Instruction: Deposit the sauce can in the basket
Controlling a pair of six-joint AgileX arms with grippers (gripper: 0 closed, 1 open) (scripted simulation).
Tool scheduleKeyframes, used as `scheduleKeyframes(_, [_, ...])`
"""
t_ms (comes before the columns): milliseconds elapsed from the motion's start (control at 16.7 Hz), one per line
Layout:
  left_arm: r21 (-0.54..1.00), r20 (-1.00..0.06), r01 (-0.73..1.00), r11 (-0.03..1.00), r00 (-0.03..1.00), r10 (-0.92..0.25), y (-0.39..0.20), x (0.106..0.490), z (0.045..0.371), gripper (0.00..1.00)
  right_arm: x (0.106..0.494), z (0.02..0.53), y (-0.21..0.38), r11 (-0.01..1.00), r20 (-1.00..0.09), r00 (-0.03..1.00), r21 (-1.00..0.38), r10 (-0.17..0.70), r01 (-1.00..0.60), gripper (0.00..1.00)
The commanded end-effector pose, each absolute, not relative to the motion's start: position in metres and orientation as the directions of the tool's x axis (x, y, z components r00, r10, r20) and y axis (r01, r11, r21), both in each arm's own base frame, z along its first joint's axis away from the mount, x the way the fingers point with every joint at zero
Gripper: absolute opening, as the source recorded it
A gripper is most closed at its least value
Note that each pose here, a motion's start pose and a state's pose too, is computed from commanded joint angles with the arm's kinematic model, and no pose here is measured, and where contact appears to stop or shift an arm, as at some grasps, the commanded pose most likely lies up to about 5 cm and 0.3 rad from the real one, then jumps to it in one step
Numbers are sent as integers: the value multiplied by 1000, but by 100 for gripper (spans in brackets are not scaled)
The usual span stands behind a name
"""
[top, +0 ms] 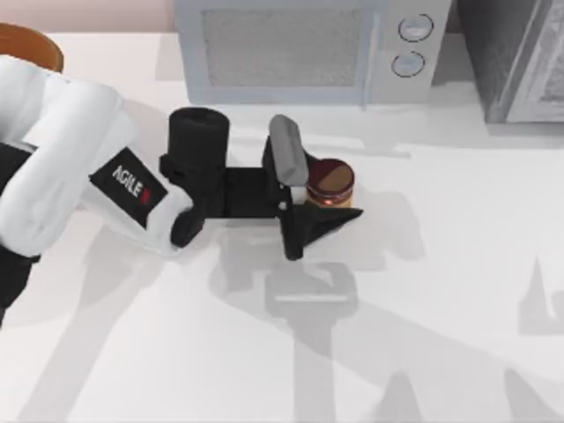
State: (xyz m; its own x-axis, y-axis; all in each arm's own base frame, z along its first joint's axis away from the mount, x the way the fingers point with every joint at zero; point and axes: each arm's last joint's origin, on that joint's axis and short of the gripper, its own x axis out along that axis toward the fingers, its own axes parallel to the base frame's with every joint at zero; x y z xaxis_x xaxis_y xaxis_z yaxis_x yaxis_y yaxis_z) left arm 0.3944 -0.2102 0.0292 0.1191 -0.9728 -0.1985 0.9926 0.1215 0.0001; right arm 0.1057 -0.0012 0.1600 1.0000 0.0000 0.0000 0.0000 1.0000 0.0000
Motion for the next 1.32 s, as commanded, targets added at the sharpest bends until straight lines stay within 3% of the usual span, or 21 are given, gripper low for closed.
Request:
scheduleKeyframes(180, [0,-199,993,122,119,-973,-210,394,29,2,106,160,-1,1000,0,1000,0,0,0,100])
scheduleKeyframes(240, [0,-199,993,122,119,-973,-210,394,29,0,106,160,-1,1000,0,1000,0,0,0,100])
scheduleKeyframes(900, [9,-196,994,108,108,-975,-207,397,35,0,106,160,-1,1000,0,1000,0,0,0,100])
scheduleKeyframes(1320, [40,-188,997,69,75,-979,-151,431,108,0,106,160,-1,1000,0,1000,0,0,0,100])
